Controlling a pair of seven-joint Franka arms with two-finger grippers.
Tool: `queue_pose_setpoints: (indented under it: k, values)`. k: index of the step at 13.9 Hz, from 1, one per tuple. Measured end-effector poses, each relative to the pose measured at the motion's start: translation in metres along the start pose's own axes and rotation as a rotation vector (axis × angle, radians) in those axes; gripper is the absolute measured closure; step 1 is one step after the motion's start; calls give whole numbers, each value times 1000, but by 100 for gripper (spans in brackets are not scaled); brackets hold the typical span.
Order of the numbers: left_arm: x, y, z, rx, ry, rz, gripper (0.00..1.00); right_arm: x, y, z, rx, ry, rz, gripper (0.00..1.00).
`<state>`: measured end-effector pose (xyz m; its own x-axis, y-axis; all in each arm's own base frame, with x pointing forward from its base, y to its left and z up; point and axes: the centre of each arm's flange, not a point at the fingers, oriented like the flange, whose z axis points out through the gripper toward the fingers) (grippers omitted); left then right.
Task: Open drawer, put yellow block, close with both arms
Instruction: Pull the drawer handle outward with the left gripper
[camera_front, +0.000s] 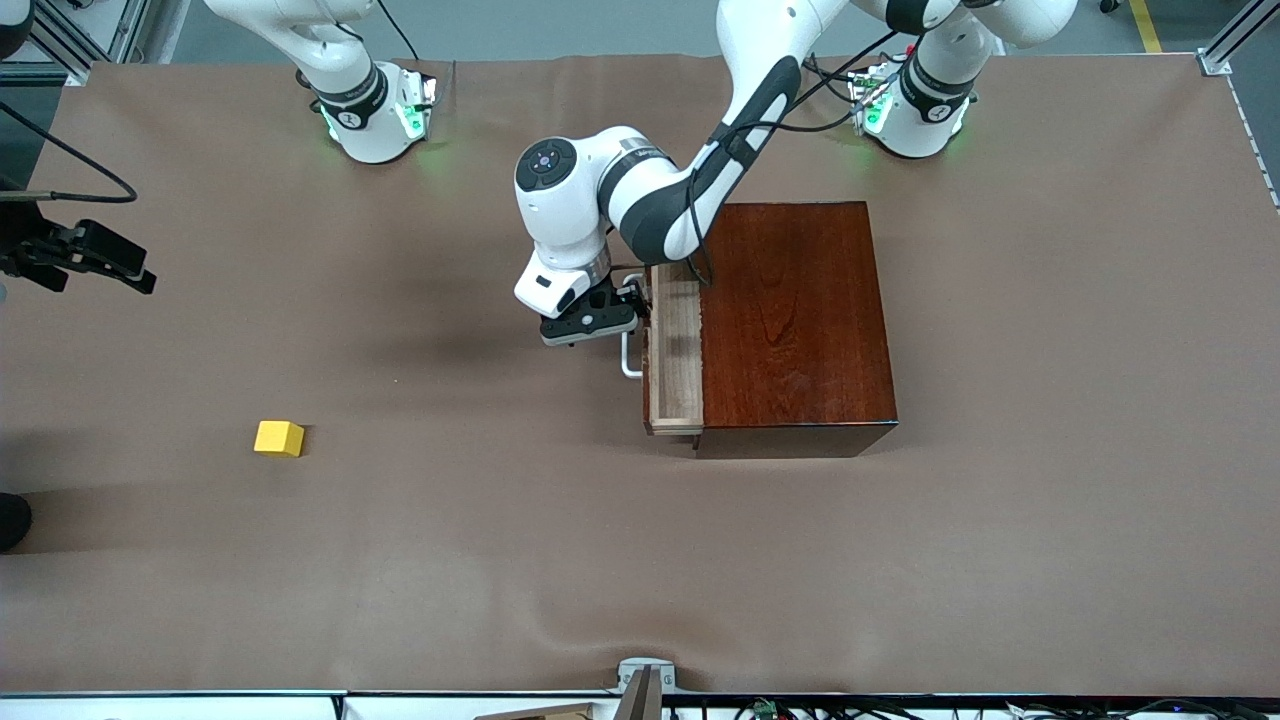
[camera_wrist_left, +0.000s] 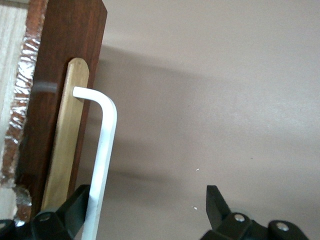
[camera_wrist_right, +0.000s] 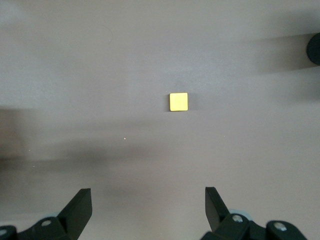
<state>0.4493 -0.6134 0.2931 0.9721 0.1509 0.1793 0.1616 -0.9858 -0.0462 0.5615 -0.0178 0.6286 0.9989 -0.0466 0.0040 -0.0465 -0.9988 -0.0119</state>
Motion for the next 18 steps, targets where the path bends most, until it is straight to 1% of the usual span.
queue_pose_setpoints:
  k: [5,10,12,15,18]
  values:
    - [-3,4,-2,-24,4,-25,0,0,0,0,0,0,0,0]
    - [-3,5,-2,-31,5,-51,0,0,0,0,0,0,0,0]
    - [-5,8,-3,-53,10,-63,0,0,0,0,0,0,0,0]
    - [-7,12,-5,-76,15,-63,0,0,0,0,0,0,-1,0]
    - [-9,15,-8,-97,17,-29,0,0,0,0,0,0,-1,0]
